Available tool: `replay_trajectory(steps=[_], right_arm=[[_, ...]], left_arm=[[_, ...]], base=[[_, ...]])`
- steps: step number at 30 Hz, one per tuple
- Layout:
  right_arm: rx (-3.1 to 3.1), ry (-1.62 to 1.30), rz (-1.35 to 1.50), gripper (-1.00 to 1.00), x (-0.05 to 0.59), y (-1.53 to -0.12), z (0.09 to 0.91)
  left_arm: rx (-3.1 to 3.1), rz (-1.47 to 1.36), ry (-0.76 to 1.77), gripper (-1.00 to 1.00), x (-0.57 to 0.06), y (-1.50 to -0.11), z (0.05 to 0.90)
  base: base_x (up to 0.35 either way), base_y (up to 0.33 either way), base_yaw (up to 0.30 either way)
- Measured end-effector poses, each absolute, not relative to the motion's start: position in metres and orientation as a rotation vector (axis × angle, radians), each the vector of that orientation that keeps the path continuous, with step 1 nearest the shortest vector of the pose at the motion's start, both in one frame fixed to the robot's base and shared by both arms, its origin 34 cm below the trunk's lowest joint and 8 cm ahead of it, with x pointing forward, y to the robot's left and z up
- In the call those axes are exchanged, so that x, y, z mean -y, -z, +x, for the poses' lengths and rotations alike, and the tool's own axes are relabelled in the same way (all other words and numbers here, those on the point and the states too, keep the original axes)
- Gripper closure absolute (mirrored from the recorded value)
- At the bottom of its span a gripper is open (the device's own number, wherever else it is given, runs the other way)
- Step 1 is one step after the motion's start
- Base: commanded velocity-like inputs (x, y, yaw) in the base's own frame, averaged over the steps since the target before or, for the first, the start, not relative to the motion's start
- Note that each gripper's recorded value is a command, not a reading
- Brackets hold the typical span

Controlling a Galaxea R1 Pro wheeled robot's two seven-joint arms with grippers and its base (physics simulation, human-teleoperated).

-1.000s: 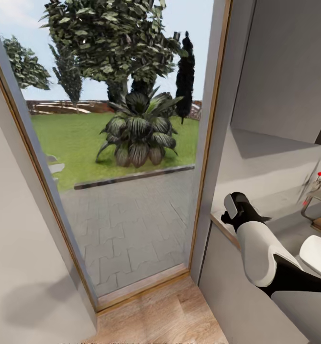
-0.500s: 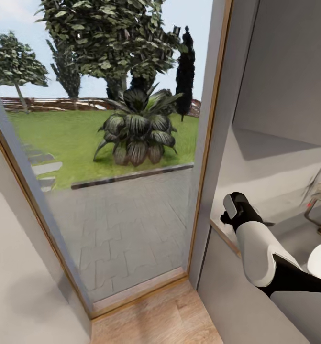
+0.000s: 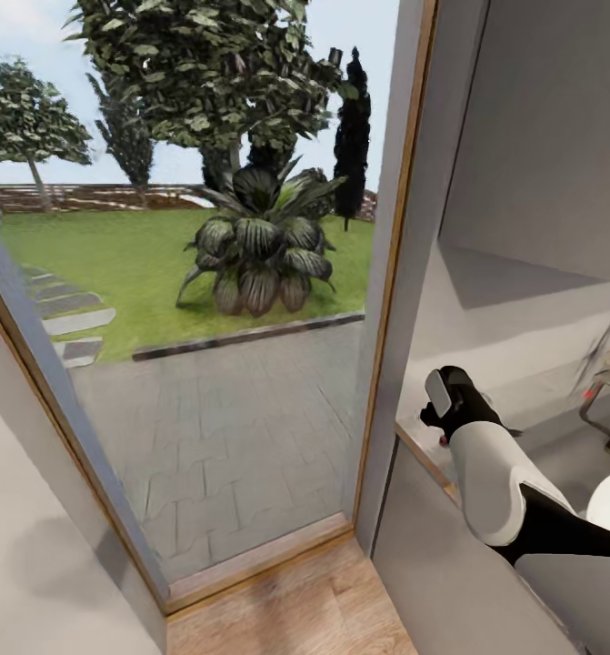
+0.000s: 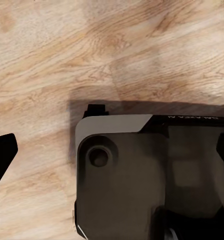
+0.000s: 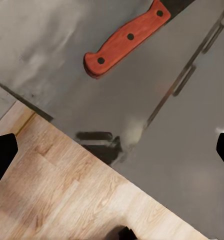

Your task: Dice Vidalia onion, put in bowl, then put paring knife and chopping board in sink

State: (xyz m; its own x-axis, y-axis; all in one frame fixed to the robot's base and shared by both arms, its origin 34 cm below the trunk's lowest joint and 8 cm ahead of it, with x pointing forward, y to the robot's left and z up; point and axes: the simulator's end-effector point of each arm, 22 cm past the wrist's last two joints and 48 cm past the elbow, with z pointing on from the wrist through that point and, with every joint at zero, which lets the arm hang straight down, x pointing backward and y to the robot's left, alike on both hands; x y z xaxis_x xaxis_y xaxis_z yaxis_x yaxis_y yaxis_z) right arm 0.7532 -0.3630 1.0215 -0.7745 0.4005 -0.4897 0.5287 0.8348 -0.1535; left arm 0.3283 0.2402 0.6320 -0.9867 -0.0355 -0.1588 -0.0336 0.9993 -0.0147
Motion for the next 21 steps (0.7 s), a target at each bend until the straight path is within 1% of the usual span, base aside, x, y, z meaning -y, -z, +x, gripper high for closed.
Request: replay_trajectory(steps=[4, 9, 16, 21], right_arm=[[-2.567, 0.396, 0.693, -1.00, 0.3657, -1.0216, 0.7527], [-2.567, 0.397, 0.693, -1.00, 0.3658, -1.0217, 0.7527], [-2.568, 0.395, 0.691, -1.00, 0.3646, -1.0213, 0.7529], [-2.567, 0.392, 0.691, -1.00, 0.3637, -1.0209, 0.7529]], left_arm=[[-2.981, -0.052, 0.018, -1.00, -0.2402, -0.6320, 0.3283], [-2.981, -0.053, 0.017, -1.00, -0.2411, -0.6320, 0.3283], [-2.981, -0.053, 0.016, -1.00, -0.2421, -0.6320, 0.3283], [-2.981, -0.053, 0.017, -1.00, -0.2421, -0.6321, 0.3282]], base=[[0.081, -0.204, 0.000], [0.095, -0.119, 0.000], [0.041, -0.021, 0.000], [0.225, -0.001, 0.000]])
